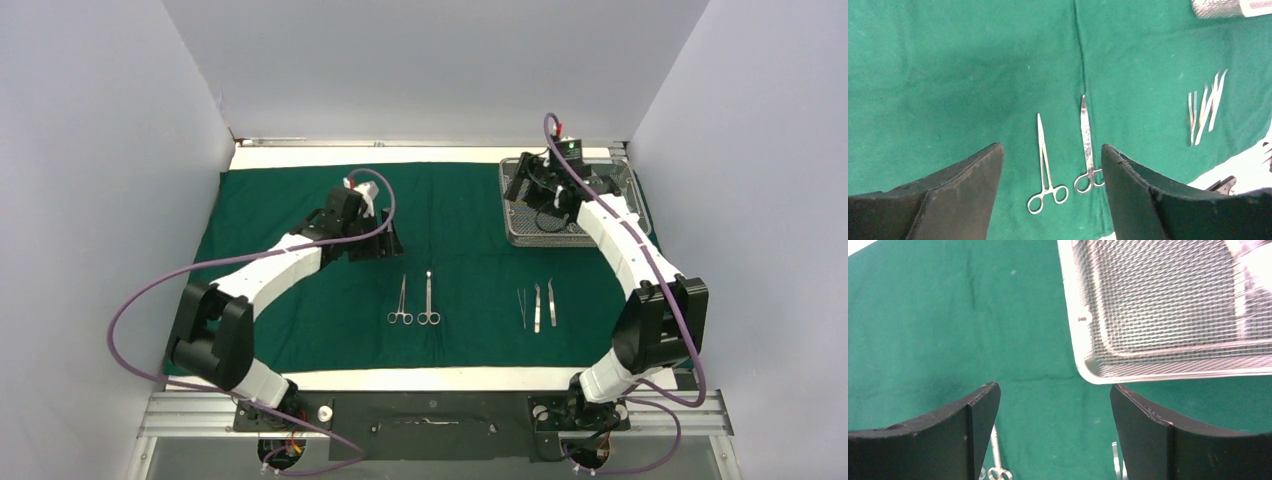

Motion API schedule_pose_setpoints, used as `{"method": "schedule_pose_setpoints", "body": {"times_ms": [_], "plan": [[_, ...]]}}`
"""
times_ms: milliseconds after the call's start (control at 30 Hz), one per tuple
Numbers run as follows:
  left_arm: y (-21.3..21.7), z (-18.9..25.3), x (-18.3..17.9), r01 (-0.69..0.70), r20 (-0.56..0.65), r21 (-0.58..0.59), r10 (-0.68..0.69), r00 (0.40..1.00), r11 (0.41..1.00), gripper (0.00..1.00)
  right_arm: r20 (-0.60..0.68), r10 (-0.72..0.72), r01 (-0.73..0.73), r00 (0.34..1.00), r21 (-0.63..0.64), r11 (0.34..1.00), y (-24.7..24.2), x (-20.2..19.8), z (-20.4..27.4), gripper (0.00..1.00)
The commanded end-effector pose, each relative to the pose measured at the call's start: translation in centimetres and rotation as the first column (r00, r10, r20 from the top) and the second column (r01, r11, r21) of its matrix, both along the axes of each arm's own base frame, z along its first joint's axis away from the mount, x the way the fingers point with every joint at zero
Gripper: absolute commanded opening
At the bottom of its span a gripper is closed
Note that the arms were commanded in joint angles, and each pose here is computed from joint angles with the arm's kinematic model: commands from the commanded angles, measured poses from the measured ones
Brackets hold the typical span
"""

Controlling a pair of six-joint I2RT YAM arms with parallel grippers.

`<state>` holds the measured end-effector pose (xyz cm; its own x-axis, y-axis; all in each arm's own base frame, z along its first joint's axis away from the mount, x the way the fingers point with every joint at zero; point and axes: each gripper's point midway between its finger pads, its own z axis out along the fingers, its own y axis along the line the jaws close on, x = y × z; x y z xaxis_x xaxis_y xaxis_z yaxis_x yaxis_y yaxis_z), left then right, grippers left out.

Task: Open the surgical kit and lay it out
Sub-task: Pick up the medical item from the container.

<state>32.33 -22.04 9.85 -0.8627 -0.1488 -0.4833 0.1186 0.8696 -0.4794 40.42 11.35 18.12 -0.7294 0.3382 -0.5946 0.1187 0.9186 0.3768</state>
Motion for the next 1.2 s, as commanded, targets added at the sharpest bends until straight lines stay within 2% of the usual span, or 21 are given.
{"method": "schedule_pose_setpoints", "body": {"times_ms": [0,100,133,200,400,467,600,800,900,1033,1167], "plan": [[2.0,7.4,2.2,-0.027,0.206,0.029,0.02,0.978,0.999,0.72,0.017,-0.029,0.032,0.999,-0.227,0.973,-5.4,1.8,0.9,0.79],[4.1,10.3,3.0,-0.074,0.28,0.035,0.061,0.958,0.997,0.77,-0.036,-0.07,0.053,0.997,-0.348,0.936,-9.1,2.7,-0.4,0.82],[4.8,11.2,3.2,-0.088,0.299,0.033,0.074,0.951,0.996,0.8,-0.052,-0.091,0.066,0.994,-0.365,0.929,-10.0,2.9,-0.7,0.96],[6.0,12.5,3.3,-0.11,0.326,0.033,0.094,0.941,0.993,0.84,-0.084,-0.125,0.085,0.989,-0.376,0.923,-11.6,3.5,-1.3,0.9],[7.8,13.7,3.4,-0.143,0.359,0.067,0.11,0.927,0.987,0.89,-0.054,-0.156,0.125,0.986,-0.375,0.919,-13.4,5.2,-1.7,0.9],[7.9,13.7,3.3,-0.144,0.358,0.065,0.112,0.927,0.987,0.9,-0.095,-0.162,0.114,0.982,-0.383,0.917,-14.3,5.2,-3.1,0.9],[7.9,13.1,3.5,-0.153,0.349,0.066,0.121,0.929,0.986,0.91,-0.157,-0.157,0.082,0.975,-0.4,0.913,-15.3,5.0,-5.1,0.98],[7.8,12.1,3.8,-0.151,0.321,0.071,0.121,0.939,0.986,0.91,-0.211,-0.166,0.07,0.963,-0.398,0.915,-16.7,5.4,-7.7,0.77],[7.7,11.7,4.0,-0.154,0.309,0.068,0.126,0.943,0.986,0.91,-0.223,-0.141,0.049,0.965,-0.372,0.927,-16.6,6.2,-8.6,0.62],[7.6,11.2,4.2,-0.155,0.29,0.061,0.131,0.948,0.986,0.91,-0.264,-0.131,0.033,0.956,-0.345,0.938,-16.6,6.6,-10.4,0.58],[7.6,10.8,4.5,-0.159,0.277,0.057,0.137,0.951,0.986,0.91,-0.309,-0.141,0.063,0.941,-0.247,0.967,-16.6,7.0,-12.1,0.56]]}}
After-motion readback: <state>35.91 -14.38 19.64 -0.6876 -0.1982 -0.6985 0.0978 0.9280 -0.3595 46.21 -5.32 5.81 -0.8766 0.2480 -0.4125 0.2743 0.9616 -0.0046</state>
